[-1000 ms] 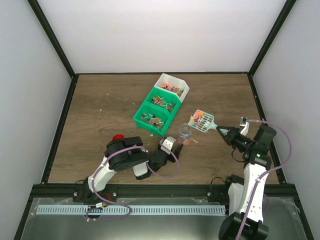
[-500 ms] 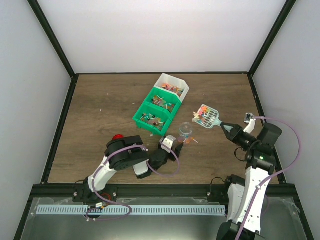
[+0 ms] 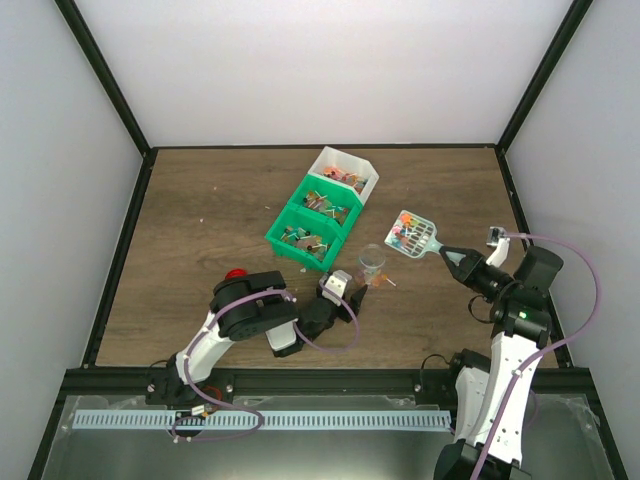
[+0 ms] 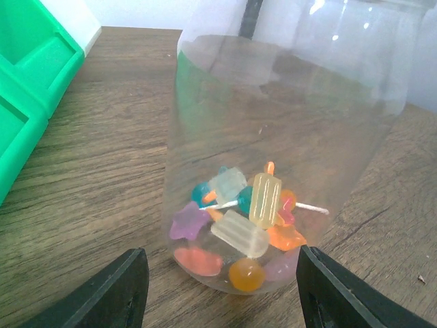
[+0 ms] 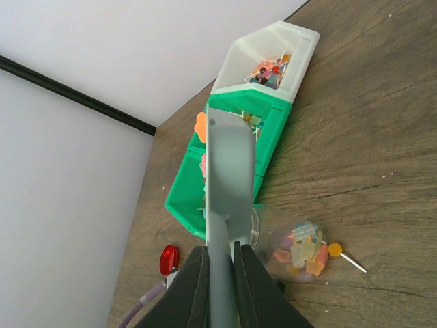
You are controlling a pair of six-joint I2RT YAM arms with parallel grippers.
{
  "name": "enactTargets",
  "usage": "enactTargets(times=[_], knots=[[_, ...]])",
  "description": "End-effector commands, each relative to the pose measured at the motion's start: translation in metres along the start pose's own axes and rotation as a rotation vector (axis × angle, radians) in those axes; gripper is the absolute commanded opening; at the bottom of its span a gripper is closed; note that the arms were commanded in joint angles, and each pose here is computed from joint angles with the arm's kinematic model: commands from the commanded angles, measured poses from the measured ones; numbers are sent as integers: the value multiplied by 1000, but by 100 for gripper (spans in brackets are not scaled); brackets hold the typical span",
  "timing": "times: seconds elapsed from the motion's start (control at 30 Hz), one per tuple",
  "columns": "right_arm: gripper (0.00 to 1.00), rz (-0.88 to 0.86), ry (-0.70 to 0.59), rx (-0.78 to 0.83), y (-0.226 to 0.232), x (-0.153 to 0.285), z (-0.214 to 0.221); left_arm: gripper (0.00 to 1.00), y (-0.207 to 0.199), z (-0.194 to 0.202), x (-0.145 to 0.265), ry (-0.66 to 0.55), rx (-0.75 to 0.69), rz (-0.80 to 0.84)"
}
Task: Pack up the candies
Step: Place the fake candies in the packing bottle.
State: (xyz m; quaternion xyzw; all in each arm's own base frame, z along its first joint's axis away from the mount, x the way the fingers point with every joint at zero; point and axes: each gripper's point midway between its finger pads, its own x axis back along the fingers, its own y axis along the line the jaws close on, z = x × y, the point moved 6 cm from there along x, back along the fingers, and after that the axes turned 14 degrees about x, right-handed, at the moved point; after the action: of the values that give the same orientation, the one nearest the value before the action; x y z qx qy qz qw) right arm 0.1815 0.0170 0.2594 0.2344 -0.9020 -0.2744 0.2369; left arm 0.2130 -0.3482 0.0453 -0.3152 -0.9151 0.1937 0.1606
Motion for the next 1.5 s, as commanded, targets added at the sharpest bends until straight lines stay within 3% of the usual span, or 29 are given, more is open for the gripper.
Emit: enactTargets(times=[0.0,0.57,1.47], knots=[[1,-27,-18,32,5,2,-5,61,24,34,3,133,-10,-62],[1,-2,48,50,12,-19,0,61,31,33,1,134,6,-58],[1,51,69,111,16,-16,4,62,40,31,2,132,27,-62]])
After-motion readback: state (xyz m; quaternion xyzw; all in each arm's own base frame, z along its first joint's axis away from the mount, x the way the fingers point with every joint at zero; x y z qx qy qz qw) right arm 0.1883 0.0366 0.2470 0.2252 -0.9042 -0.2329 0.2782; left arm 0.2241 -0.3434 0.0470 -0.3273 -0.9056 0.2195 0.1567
